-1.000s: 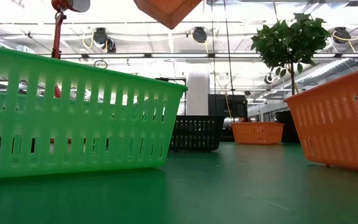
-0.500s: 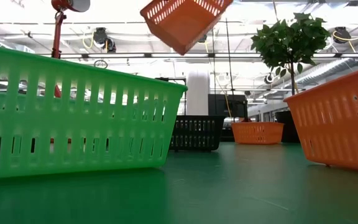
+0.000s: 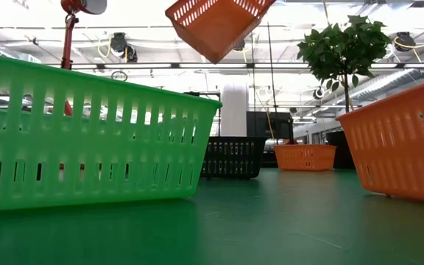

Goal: Stack baskets by color
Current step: Stack the bottom left orange bin on top of the bottom right orange bin

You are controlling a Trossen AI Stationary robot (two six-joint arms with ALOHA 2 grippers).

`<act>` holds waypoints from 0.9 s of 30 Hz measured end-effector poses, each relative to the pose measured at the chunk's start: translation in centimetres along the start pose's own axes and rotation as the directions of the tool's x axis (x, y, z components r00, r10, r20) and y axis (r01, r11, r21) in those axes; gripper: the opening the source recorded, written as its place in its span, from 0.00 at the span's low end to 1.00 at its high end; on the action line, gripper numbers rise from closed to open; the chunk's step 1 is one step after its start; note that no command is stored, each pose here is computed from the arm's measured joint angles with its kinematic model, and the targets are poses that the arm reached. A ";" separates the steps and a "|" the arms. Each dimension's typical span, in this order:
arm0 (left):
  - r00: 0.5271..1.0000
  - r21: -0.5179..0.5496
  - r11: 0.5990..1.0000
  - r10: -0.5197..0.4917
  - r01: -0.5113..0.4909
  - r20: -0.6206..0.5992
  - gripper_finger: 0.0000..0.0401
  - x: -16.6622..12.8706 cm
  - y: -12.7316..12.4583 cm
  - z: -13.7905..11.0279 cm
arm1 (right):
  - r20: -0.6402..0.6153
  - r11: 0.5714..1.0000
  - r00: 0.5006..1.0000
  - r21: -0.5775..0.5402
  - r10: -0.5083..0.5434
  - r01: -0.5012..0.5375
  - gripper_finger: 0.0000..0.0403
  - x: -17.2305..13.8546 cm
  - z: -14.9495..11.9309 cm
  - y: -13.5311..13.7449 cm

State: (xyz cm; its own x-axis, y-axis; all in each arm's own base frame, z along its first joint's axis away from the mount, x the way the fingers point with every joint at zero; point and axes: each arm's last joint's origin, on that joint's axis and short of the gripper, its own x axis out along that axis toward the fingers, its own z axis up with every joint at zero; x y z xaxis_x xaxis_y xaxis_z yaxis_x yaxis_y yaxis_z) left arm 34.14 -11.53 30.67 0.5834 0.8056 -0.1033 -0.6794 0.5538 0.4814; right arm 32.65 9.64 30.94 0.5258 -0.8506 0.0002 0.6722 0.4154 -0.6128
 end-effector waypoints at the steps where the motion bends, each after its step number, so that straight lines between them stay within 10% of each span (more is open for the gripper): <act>1: 1.000 0.000 1.000 -0.001 0.001 0.000 0.04 0.0 0.0 0.0 | -0.002 1.000 1.000 0.005 -0.002 0.002 0.23 0.1 -0.1 0.0; 10: 0.996 0.053 0.994 -0.091 0.090 0.008 0.07 -0.1 -0.3 0.0 | -0.017 0.999 1.000 0.050 -0.003 0.004 0.02 0.1 -0.5 0.3; 21: 0.970 -0.020 0.973 -0.228 0.231 0.078 0.55 -3.4 0.8 1.4 | 0.011 0.993 0.996 0.084 0.085 -0.086 0.00 -1.7 -1.0 0.8; 27: 0.948 -0.063 0.952 -0.288 0.298 0.134 0.67 -6.6 3.0 2.4 | 0.073 0.825 0.898 0.370 0.434 -0.428 0.00 -1.5 -1.9 2.0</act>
State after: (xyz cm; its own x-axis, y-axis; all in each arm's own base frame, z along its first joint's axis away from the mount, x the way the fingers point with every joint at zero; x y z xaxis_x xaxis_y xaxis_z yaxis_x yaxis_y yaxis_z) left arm 29.29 -15.73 34.92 0.8083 0.5764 -0.1203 -0.5014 0.7808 0.3727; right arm 32.17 11.13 28.21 0.8016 -0.5604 -0.2082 0.5220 0.8259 -0.2132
